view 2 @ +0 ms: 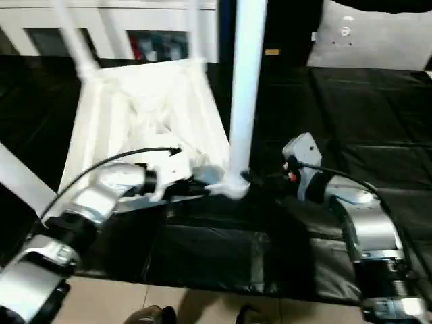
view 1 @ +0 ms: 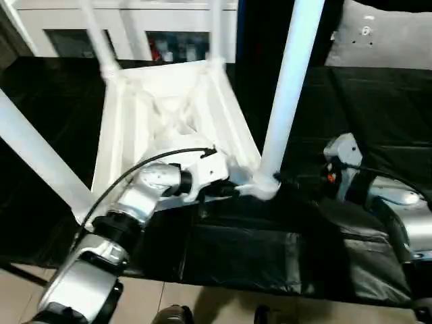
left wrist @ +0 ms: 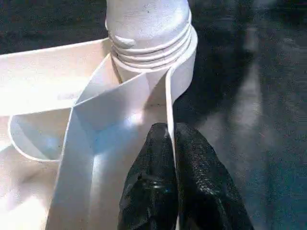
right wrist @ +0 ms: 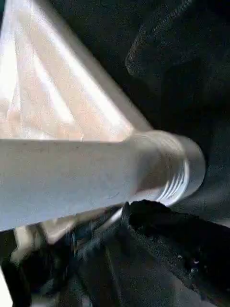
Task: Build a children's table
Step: Rotate leg to tighten
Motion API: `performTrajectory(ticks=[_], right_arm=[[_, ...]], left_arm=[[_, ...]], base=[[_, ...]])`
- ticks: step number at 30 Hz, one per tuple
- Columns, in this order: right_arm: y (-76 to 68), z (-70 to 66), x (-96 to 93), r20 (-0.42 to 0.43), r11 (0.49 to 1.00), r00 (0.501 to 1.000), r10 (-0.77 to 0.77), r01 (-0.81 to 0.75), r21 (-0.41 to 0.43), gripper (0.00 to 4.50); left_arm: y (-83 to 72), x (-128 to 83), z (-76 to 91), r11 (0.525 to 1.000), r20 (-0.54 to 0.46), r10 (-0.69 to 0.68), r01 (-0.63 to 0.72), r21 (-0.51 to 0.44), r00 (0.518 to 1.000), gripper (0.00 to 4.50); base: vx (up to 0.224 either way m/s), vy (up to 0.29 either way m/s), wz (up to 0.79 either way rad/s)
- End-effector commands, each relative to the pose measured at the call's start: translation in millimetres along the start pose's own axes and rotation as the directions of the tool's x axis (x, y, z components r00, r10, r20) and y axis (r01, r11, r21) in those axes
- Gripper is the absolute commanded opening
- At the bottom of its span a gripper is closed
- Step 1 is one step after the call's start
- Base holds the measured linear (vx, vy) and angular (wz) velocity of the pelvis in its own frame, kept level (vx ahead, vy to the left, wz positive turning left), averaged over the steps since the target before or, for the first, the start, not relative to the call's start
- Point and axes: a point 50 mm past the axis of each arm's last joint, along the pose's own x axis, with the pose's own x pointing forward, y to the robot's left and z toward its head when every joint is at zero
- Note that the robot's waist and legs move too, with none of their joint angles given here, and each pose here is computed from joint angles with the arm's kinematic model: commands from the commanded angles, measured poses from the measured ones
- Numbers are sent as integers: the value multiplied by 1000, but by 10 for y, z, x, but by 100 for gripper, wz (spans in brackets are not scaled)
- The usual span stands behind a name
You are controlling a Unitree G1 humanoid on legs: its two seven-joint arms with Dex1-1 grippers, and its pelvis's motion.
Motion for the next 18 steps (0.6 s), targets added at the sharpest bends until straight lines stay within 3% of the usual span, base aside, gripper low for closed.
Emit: performTrajectory(ticks=[1,9,11,18], right_arm=[[50,55,-10,20,998,998,67,-66,-6,418],[150,34,-14,0,964,964,265,-265,19,366],[161,26,-9,-5,959,959,282,-282,23,332],[212,-36,60,-7,940,942,336,-335,60,292]], left_arm=[[-54,33,63,995,2,-79,79,58,997,0],[-147,-11,95,972,33,-218,213,97,976,0],[-153,-10,97,971,34,-223,219,100,974,0],[-172,11,100,966,35,-241,237,107,970,0]], base=[[0,0,0],[0,0,0],[0,0,0],[0,0,0]])
